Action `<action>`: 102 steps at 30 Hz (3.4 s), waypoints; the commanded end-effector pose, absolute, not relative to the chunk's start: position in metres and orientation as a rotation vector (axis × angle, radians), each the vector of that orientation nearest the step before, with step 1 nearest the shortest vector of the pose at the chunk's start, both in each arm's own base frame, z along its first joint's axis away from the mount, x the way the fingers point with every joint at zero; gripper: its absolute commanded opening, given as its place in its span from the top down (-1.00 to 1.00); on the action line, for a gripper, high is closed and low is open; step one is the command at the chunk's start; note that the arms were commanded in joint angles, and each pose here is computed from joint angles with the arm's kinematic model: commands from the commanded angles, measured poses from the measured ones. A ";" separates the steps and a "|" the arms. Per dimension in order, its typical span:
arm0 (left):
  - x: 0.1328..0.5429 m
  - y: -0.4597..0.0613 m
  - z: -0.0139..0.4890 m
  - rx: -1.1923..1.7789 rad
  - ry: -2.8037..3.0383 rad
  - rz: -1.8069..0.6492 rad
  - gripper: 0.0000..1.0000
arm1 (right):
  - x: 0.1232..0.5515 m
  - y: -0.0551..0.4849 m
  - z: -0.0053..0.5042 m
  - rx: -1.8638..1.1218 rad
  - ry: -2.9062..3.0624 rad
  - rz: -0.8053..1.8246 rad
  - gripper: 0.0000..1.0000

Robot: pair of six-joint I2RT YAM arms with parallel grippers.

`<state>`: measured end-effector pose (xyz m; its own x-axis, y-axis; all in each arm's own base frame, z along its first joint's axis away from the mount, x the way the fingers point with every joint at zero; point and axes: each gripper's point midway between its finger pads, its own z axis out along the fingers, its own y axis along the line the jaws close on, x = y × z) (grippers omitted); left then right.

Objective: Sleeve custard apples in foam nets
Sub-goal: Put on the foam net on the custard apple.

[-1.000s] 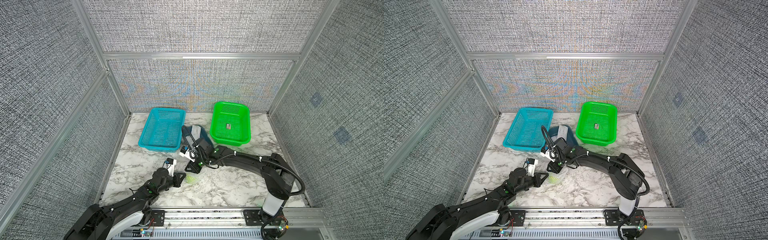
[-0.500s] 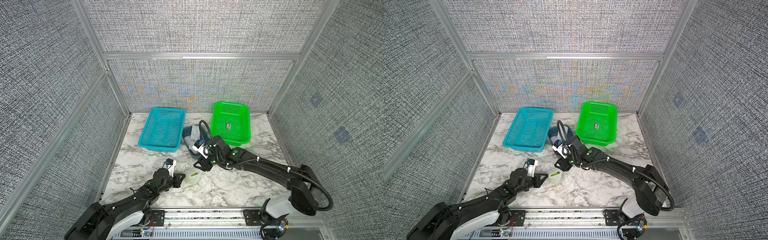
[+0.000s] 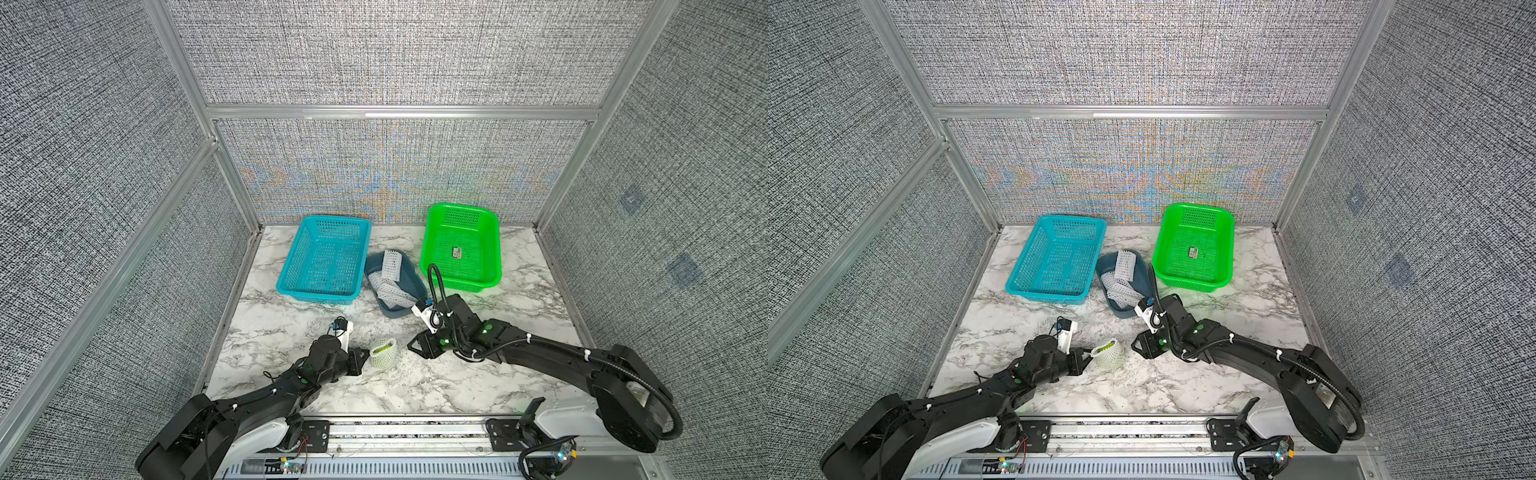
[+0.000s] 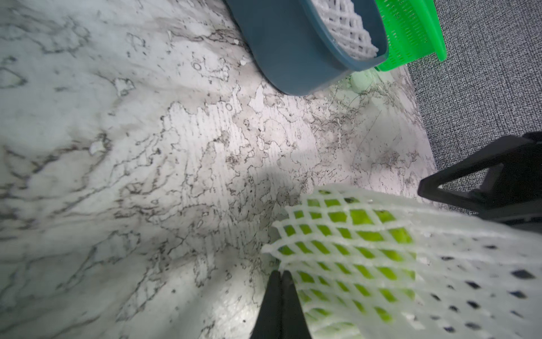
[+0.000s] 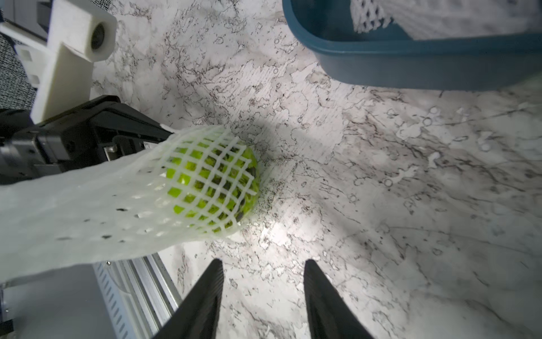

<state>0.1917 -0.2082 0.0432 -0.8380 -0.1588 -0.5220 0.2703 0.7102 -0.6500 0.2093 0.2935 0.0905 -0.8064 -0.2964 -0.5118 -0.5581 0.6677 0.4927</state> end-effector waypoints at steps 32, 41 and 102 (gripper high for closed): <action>0.198 -0.224 0.030 0.159 2.493 -0.973 1.00 | 0.211 0.346 0.051 -0.388 2.430 1.432 0.92; 0.200 -0.222 0.031 0.142 2.492 -0.959 1.00 | 0.217 0.331 0.018 -0.383 2.582 1.200 0.95; 0.197 -0.238 0.029 0.203 2.467 -1.066 1.00 | 0.188 0.360 0.071 -0.494 2.344 1.696 0.28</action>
